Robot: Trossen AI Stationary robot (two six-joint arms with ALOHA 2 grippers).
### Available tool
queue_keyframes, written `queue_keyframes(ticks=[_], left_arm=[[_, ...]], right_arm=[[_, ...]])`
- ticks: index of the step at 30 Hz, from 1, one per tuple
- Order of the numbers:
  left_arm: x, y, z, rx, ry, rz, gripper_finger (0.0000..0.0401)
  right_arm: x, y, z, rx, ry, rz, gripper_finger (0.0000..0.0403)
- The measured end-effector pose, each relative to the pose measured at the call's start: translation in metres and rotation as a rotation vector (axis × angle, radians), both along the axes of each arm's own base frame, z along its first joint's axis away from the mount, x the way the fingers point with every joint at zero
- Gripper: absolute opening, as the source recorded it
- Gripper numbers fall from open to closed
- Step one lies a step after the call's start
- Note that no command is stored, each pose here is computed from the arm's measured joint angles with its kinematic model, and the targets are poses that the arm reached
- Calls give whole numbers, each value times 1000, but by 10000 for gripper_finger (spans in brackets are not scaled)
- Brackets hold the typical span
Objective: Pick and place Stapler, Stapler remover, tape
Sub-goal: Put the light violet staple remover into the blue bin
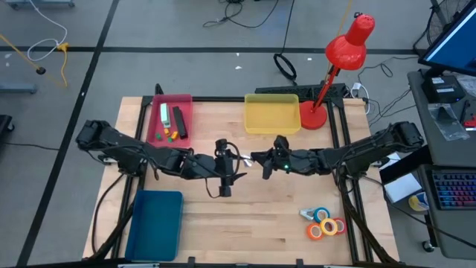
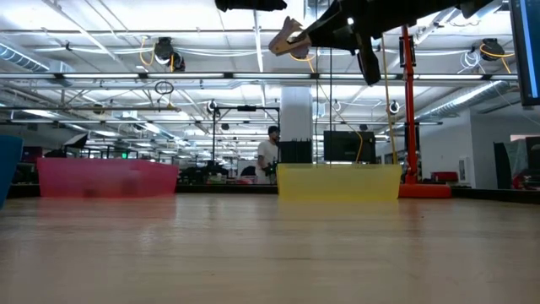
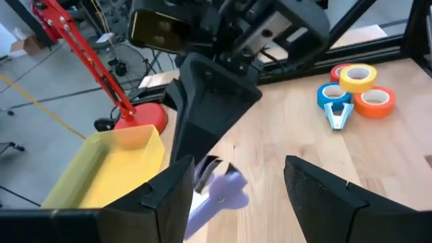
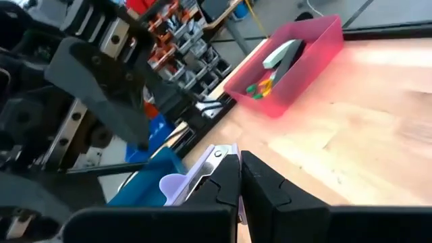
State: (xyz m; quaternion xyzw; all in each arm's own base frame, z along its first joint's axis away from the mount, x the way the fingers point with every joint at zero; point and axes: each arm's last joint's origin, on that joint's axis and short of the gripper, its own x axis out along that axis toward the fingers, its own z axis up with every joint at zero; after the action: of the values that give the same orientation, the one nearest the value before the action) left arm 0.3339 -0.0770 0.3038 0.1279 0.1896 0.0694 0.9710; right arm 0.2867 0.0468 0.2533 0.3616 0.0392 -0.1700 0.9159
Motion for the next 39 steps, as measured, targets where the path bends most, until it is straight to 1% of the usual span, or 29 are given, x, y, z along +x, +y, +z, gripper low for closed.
queue_keyframes(ticks=[6,11,19,22,34,39], left_arm=[[-1,0,-3,6,34,-8,230],[-1,-1,-4,-4,42,-36,230],[0,-2,-7,-12,54,-58,229],[0,-2,-7,-12,55,-59,229],[0,-2,-7,-22,55,-79,229],[1,1,-7,-32,58,-91,230]], right_arm=[[0,0,-1,16,14,46,0],[1,-3,-4,68,29,91,0],[2,-3,-1,80,6,114,0],[2,-3,-1,97,0,113,0],[2,-3,-1,106,-1,112,0],[2,-2,-1,135,-5,131,0]])
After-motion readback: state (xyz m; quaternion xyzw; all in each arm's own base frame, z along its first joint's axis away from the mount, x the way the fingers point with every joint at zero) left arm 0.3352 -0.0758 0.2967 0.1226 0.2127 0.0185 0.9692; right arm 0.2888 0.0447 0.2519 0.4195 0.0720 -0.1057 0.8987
